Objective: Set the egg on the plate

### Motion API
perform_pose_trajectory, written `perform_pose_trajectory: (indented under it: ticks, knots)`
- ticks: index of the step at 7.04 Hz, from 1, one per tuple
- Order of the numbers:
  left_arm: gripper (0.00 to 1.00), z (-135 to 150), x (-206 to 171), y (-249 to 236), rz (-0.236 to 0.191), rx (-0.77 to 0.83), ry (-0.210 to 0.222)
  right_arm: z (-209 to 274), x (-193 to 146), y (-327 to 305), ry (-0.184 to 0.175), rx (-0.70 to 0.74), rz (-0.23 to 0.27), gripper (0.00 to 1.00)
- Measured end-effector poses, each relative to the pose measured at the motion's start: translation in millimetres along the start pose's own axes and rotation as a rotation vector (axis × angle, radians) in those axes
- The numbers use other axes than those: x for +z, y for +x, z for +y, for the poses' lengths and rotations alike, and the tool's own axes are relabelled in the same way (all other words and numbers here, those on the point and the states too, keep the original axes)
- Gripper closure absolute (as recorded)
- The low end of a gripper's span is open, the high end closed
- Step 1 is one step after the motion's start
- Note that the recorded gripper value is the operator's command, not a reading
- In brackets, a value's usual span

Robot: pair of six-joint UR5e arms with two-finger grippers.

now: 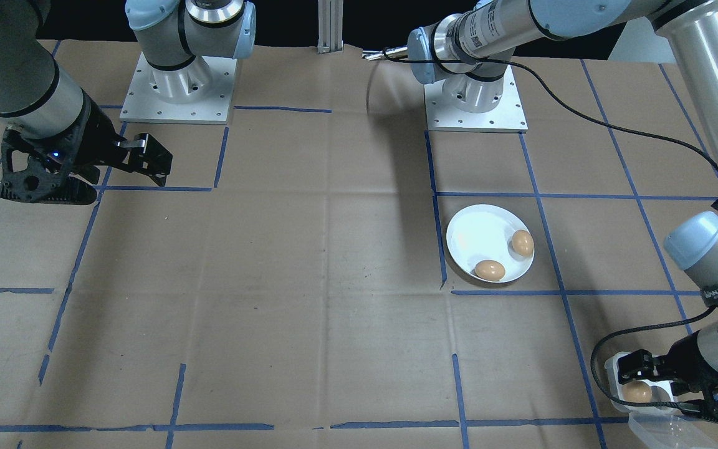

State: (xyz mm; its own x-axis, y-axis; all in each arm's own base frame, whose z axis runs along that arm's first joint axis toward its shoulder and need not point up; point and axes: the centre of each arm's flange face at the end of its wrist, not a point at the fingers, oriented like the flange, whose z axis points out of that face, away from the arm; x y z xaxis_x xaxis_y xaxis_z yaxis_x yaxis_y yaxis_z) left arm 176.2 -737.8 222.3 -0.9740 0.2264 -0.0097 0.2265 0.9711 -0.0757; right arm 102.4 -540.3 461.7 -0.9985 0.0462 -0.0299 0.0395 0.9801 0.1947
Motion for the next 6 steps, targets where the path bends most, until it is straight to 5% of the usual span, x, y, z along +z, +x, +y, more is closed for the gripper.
perform_pose_trajectory:
  ticks: [4,6]
  knots:
    - [0.19,-6.1,13.8,-3.8,0.019,-0.005,-0.003,0.1,-0.1,0.0,0.0,0.0,0.0,0.0]
    - [0.36,-6.3,14.8,-2.7,0.027,-0.005,-0.002,0.2,-0.2,0.0,0.0,0.0,0.0,0.0]
